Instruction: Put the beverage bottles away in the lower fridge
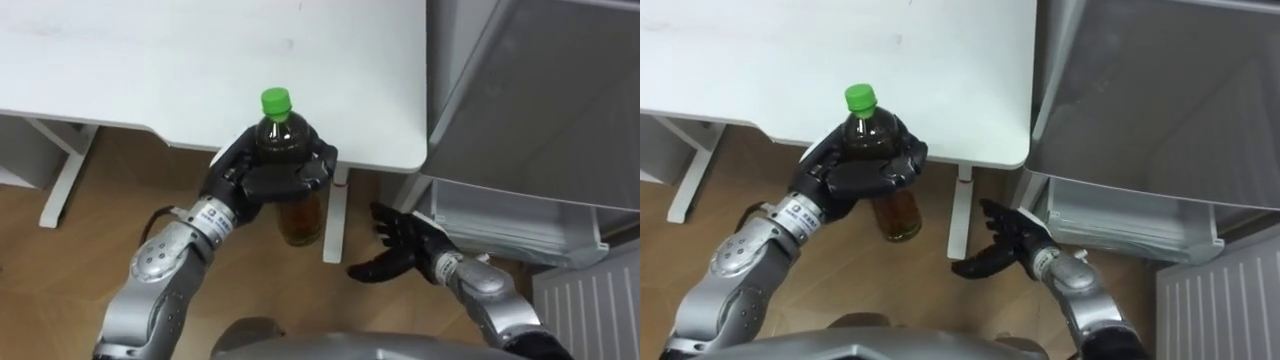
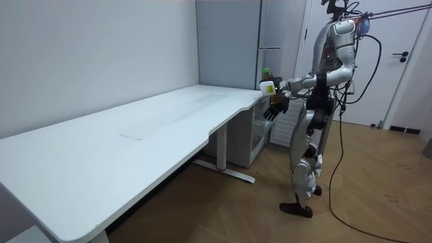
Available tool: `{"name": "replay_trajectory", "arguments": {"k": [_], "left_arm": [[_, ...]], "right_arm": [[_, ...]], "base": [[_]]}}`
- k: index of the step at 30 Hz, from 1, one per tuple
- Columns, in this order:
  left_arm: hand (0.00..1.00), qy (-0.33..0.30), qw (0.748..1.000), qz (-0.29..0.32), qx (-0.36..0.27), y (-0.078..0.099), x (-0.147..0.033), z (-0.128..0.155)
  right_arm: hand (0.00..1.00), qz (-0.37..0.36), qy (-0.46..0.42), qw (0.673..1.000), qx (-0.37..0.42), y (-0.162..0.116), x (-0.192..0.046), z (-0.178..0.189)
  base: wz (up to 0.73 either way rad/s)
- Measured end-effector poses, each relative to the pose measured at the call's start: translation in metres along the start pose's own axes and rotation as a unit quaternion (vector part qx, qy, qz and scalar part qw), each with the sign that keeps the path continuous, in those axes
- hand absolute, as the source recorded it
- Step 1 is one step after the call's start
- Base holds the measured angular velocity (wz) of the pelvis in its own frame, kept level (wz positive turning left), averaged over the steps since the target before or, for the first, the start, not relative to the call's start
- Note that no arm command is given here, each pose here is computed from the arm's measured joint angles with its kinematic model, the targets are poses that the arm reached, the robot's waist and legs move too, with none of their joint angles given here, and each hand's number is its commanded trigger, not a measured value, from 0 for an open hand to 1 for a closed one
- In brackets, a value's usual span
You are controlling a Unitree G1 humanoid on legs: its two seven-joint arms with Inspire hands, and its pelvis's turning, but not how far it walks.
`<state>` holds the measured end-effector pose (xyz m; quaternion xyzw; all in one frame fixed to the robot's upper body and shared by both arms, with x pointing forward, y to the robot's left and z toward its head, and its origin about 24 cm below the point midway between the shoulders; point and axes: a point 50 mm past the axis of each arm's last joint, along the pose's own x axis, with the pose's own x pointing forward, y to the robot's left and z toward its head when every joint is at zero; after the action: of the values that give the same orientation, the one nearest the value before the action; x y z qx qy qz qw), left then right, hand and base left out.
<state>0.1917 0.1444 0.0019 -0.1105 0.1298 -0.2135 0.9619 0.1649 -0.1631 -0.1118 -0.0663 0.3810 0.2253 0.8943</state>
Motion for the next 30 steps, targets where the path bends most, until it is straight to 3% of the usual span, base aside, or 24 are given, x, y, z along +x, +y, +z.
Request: {"name": "replay_trajectory", "arguments": {"k": [14, 22, 30], "left_arm": [[1.00, -0.012, 0.994, 0.056, 0.095, 0.005, 0.002, 0.006], [1.00, -0.001, 0.986, 0.059, 0.155, 0.000, 0.005, 0.005], [1.00, -0.031, 0.980, 0.043, 0.194, -0.005, 0.015, 0.018]], "right_arm": [[0.00, 0.129, -0.127, 0.981, -0.070, 0.022, -0.011, 0.058], [0.00, 0.158, -0.140, 0.974, -0.087, 0.025, -0.014, 0.066], [0.00, 0.193, -0.150, 0.965, -0.098, 0.031, -0.016, 0.071]], "base": [[-0.05], [-0.02], [-0.01]]}}
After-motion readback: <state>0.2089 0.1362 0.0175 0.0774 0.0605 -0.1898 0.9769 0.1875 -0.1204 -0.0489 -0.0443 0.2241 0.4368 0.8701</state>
